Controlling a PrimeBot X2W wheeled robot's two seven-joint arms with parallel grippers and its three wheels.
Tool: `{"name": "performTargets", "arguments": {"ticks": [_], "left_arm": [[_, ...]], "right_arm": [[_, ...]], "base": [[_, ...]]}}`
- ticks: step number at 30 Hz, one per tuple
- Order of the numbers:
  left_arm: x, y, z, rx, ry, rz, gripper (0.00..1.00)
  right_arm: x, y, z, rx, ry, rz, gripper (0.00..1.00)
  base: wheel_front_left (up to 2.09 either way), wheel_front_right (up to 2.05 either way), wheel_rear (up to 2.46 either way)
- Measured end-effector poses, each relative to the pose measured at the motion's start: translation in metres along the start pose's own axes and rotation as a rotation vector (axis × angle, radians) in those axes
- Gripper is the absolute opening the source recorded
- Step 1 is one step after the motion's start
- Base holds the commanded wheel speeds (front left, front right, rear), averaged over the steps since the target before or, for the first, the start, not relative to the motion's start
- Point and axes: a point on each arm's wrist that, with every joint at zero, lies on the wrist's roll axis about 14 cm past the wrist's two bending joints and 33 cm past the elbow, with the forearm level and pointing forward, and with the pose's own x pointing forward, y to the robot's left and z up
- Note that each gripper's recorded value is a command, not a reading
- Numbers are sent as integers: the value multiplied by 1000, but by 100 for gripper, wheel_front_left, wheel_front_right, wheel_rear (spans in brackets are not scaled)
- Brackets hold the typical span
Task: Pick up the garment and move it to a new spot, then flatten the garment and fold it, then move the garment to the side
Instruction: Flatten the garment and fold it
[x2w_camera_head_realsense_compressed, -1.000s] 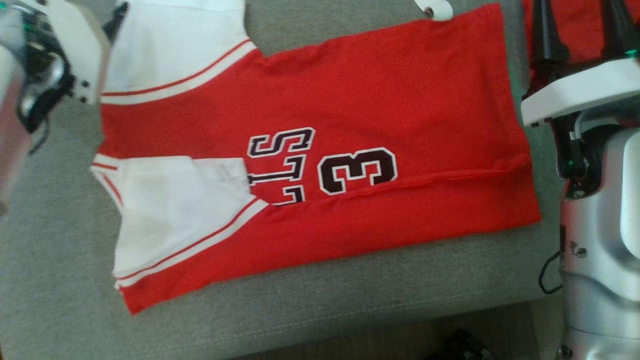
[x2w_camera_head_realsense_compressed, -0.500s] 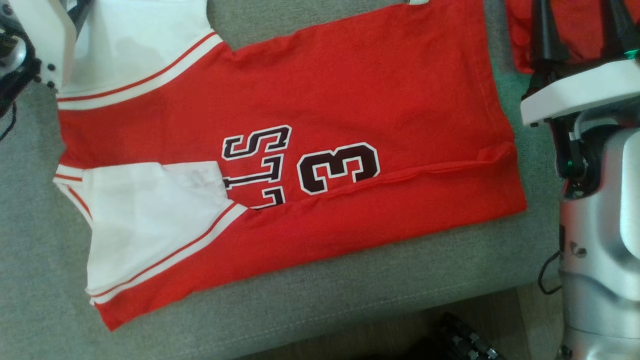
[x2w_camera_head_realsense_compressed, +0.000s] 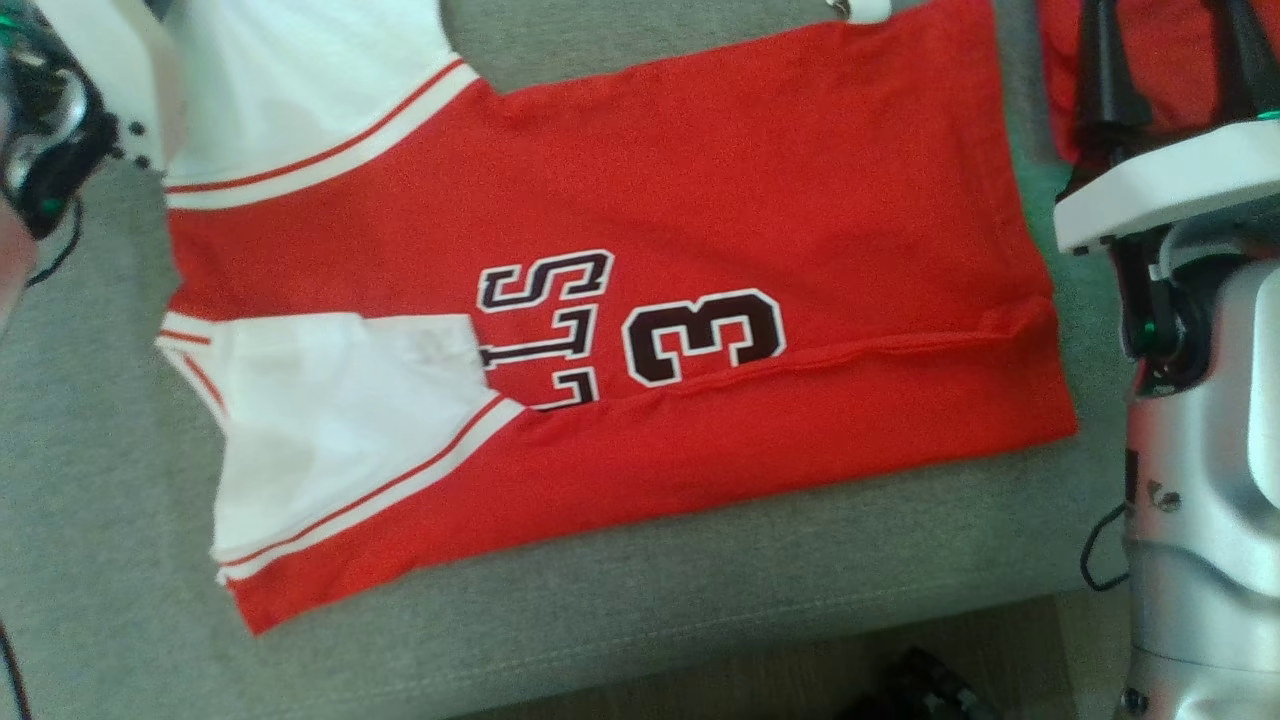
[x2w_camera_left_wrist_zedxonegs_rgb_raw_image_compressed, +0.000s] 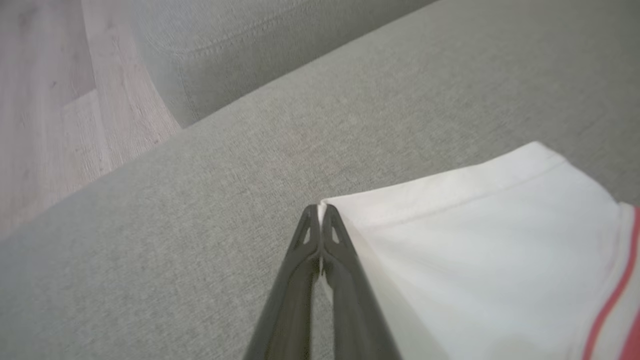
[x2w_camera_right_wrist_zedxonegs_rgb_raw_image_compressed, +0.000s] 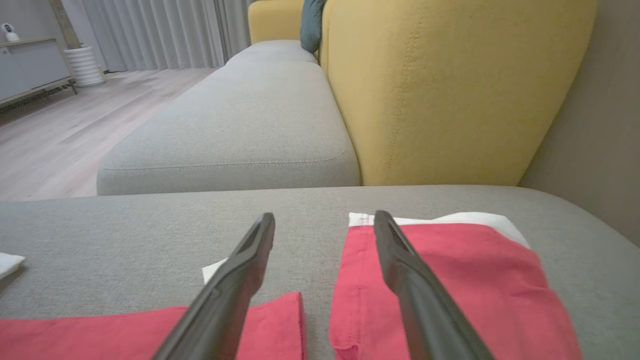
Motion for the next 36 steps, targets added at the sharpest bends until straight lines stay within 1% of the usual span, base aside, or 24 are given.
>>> {"name": "performTargets", "arguments": {"ticks": [6, 10, 12, 14, 17, 20, 24, 28, 33, 36], "left_arm": [[-27, 8, 26, -1, -148, 37, 0], [-48, 11, 31, 4, -198, 52, 0], [-56, 8, 30, 10, -208, 49, 0], [-64, 8, 27, 16, -209, 51, 0], [-73, 9, 22, 15, -211, 56, 0], [-77, 11, 18, 20, -206, 61, 0], [-77, 9, 16, 23, -202, 54, 0], [-74, 4, 13, 25, -198, 38, 0], [-68, 1, 6, 20, -181, 25, 0], [-65, 1, 2, 16, -171, 23, 0]], "right_arm": [[7, 25, -13, 27, 70, 59, 100], [10, 45, -38, 75, 187, 107, 100], [11, 50, -52, 75, 251, 125, 100], [16, 48, -59, 63, 292, 128, 100], [24, 46, -66, 96, 334, 123, 100], [30, 44, -75, 81, 382, 123, 100], [31, 36, -90, 62, 444, 113, 100], [29, 36, -101, 54, 488, 123, 100], [39, 41, -100, 50, 500, 149, 100], [42, 42, -103, 42, 531, 164, 100]], "base": [[0, 0, 0], [0, 0, 0], [0, 0, 0], [0, 0, 0], [0, 0, 0], [0, 0, 0], [0, 0, 0], [0, 0, 0], [0, 0, 0], [0, 0, 0]]}}
